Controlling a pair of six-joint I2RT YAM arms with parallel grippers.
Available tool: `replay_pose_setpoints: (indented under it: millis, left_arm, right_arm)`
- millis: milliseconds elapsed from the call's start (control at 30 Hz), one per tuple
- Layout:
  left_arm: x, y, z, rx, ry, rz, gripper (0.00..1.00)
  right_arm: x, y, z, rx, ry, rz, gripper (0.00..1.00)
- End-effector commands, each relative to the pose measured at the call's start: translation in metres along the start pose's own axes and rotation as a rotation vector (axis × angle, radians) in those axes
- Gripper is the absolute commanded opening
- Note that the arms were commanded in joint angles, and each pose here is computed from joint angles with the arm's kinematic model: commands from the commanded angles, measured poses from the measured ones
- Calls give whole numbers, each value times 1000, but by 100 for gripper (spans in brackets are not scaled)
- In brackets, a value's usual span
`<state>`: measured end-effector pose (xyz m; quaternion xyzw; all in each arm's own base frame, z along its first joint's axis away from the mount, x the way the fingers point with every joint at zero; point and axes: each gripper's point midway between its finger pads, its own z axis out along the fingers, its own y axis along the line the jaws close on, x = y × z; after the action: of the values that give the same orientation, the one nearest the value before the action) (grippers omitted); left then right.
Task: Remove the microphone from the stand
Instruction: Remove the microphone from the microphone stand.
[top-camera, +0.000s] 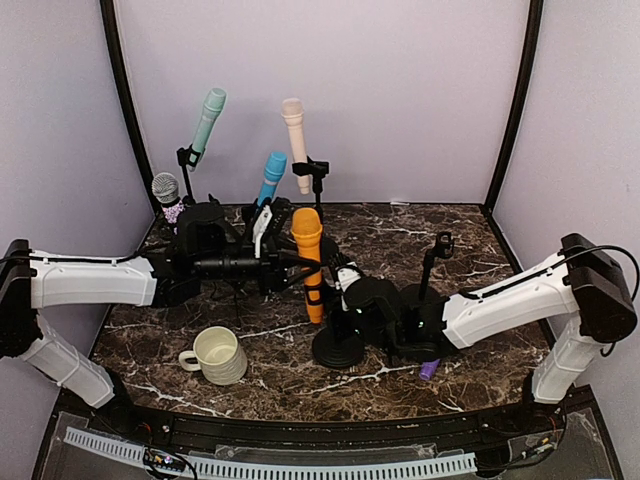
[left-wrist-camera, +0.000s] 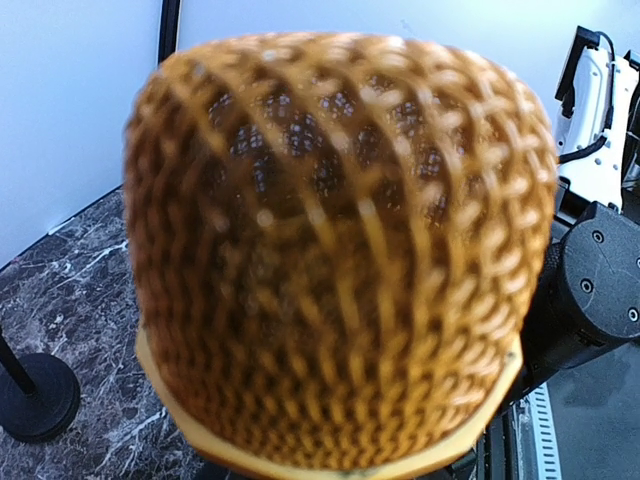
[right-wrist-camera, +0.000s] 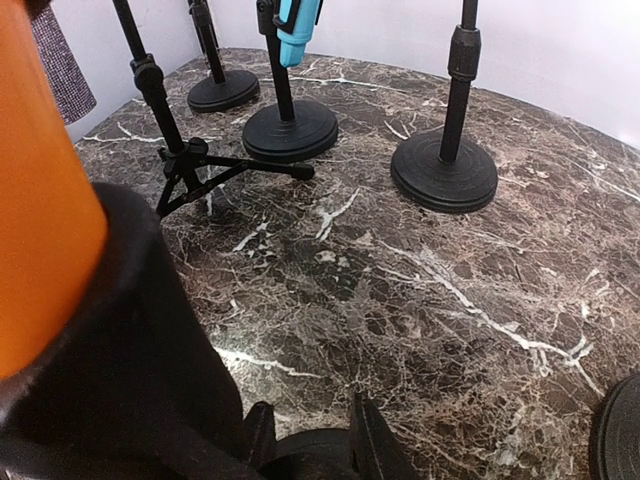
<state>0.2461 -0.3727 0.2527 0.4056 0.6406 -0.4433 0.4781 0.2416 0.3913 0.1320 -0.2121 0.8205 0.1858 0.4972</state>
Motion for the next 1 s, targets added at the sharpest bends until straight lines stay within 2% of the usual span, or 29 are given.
replay_pose_setpoints:
  millis: [0,267,400,600,767,967]
  left_arm:
    - [-64,-12,-16,92,-117,14,0]
    - [-60,-4,-12,112,-79,-19,0]
    - [-60,-10,-16,130,-86,26,0]
    - [-60,-18,-28,115,-105,138,0]
    - [-54,-22,-30,95,-74,251,0]
    - [-55,-27,-30,113,-67,256,0]
  right_arm:
    - [45,-31,8,107,119,-26,0]
    - [49,-25,10,111,127,-47,0]
    - [49,-29,13,136,144,-23,0]
    - [52,-40,18,121,186,94,0]
    - [59,-50,25,144,227,126,0]
    - [63,-52,30,152,252,126,0]
